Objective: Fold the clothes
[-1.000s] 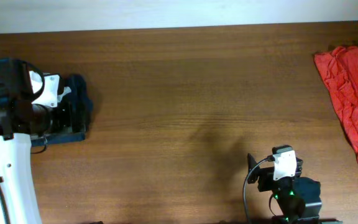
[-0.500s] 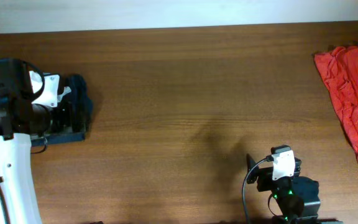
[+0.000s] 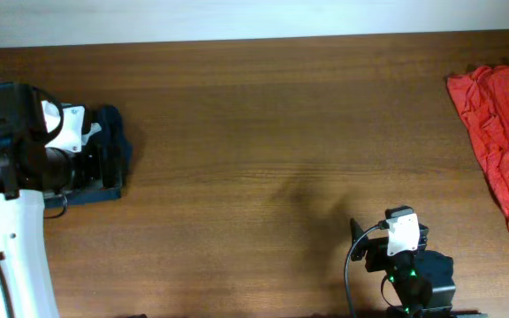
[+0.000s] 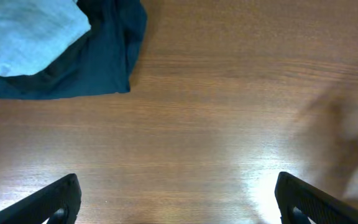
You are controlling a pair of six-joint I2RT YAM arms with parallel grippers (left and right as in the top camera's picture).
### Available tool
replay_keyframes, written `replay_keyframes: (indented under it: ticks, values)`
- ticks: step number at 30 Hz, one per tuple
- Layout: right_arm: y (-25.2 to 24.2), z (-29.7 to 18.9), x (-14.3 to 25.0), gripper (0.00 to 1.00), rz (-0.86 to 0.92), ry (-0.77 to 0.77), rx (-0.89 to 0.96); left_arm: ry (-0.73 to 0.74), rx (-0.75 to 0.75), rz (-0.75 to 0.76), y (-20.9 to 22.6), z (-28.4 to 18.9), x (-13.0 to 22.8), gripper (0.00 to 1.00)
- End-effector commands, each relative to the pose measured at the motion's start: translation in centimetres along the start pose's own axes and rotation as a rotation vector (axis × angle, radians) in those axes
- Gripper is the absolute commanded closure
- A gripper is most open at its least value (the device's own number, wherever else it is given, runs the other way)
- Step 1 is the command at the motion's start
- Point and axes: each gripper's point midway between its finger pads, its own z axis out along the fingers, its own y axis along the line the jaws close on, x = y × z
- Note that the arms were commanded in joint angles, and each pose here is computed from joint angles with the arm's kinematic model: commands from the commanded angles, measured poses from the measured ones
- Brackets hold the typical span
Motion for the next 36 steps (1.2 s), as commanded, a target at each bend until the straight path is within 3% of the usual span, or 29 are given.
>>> replay_keyframes:
  ticks: [1, 6, 10, 12, 17, 20, 29, 36]
  values:
    - [0.1, 0.1, 0.1, 0.01, 0.005, -0.004, -0.006, -0.107, -0.034, 0.025, 0.2, -1.1, -1.5, 0.01]
    - [0.1, 0.1, 0.1, 0.01, 0.005, -0.004, -0.006, -0.436, 0.013, 0.148, -2.4, -3.4, -7.4, 0.01]
    - [0.1, 0.1, 0.1, 0.01, 0.005, -0.004, -0.006, -0.593, 0.029, 0.338, -5.4, -3.6, -8.3, 0.01]
    - [0.1, 0.1, 0.1, 0.01, 0.005, -0.004, -0.006, -0.671, 0.025, 0.438, -6.5, -2.7, -7.4, 0.01]
    - [0.1, 0.1, 0.1, 0.01, 0.005, -0.003, -0.006, -0.768, 0.024, 0.462, -6.5, -0.2, -4.2, 0.01]
    - [0.1, 0.1, 0.1, 0.02, 0.005, -0.004, -0.006, -0.827, 0.018, 0.468, -6.0, 2.0, -0.3, 0.01]
    - [0.1, 0.1, 0.1, 0.02, 0.005, -0.004, -0.006, -0.869, 0.040, 0.413, -5.0, 6.4, 6.2, 0.01]
    - [0.1, 0.1, 0.1, 0.01, 0.005, -0.004, -0.006, -0.898, 0.046, 0.399, -4.4, 10.0, 8.4, 0.01]
